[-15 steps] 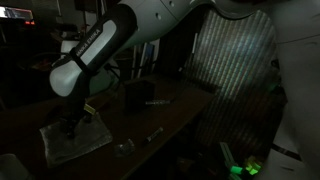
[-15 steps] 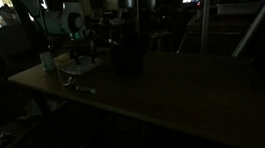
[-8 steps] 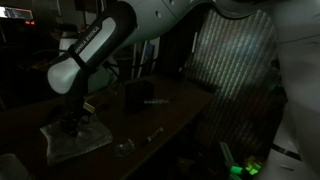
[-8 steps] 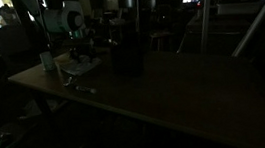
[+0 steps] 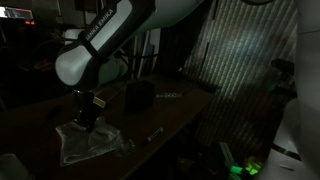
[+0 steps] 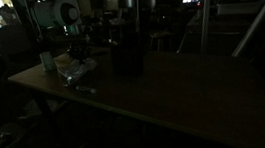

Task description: Put the white towel inside the black object on the right

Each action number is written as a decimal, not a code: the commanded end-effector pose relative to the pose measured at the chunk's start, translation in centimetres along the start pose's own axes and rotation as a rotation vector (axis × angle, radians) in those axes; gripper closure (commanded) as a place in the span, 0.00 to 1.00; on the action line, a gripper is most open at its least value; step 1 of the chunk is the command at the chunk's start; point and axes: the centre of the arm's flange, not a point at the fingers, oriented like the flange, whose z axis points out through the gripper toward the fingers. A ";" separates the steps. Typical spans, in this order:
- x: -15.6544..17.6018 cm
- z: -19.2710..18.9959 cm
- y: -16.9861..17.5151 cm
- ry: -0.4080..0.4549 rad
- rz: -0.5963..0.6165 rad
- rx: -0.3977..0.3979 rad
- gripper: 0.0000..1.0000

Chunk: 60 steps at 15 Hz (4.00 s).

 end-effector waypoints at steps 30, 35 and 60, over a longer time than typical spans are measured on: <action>-11.5 -19.2 20.0 0.238 0.398 -0.235 0.98; -11.1 -15.7 21.9 0.171 0.407 -0.221 0.98; -8.1 -8.6 24.8 -0.069 0.366 -0.093 0.98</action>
